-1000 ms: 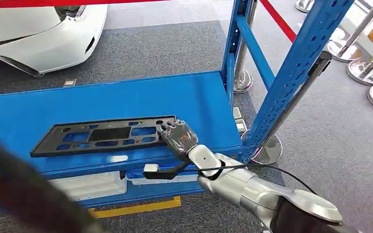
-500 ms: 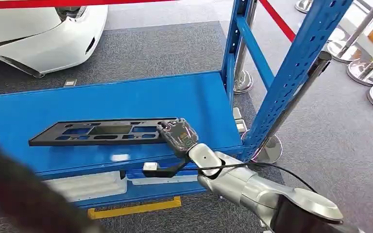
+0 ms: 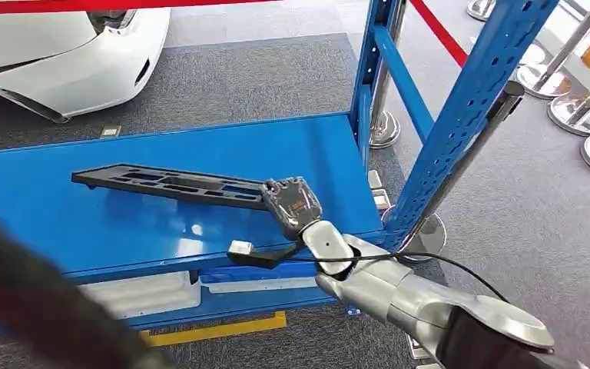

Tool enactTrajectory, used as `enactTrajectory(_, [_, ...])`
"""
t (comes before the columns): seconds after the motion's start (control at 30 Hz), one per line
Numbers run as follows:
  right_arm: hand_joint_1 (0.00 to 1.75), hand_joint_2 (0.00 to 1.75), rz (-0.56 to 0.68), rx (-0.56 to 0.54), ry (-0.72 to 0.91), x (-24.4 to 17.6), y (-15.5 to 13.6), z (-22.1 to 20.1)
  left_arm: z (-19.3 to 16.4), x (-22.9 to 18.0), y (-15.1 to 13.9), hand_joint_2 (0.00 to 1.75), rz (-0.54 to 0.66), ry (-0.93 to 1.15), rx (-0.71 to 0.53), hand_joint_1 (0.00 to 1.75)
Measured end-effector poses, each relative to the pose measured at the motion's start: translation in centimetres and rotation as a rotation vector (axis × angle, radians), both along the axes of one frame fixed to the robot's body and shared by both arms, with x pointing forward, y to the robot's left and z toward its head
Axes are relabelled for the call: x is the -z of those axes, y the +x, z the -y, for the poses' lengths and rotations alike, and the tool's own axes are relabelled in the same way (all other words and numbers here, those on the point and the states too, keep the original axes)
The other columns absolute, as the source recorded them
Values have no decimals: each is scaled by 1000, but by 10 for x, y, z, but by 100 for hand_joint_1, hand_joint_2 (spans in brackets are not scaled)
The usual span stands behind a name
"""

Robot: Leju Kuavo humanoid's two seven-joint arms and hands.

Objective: Take the parts from the cabinet and place them on the table.

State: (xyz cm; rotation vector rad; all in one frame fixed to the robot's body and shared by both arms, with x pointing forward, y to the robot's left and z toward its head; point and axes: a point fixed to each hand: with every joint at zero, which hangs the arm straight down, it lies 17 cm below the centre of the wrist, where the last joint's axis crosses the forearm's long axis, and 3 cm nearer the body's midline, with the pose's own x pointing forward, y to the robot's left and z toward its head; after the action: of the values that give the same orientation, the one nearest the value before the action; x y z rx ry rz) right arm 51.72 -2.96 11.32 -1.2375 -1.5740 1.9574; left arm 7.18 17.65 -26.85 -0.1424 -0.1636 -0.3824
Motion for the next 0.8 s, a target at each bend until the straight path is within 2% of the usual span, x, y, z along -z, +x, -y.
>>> enactTrajectory(0.13, [175,175,21,0,4,-6,0,0,-2,0,5,0,31,10,8,0])
enactTrajectory(0.33, [175,175,77,33,-71,-29,-1,-1,-4,-4,35,0,203,29,53,0])
enactTrajectory(0.43, [175,175,123,6,-80,-54,-6,-10,1,-6,38,0,182,-2,81,0])
enactTrajectory(0.47, [175,175,136,-4,-76,-62,-7,-13,3,-7,37,175,168,-17,85,0])
enactTrajectory(0.7, [175,175,226,-82,-61,-107,-27,-28,15,-10,30,175,168,-68,64,0])
enactTrajectory(0.73, [175,175,240,-96,-56,-114,-31,-31,15,-10,30,0,169,-69,62,0])
enactTrajectory(0.8, [175,175,262,-116,-48,-125,-37,-35,16,-10,30,0,168,-72,56,0])
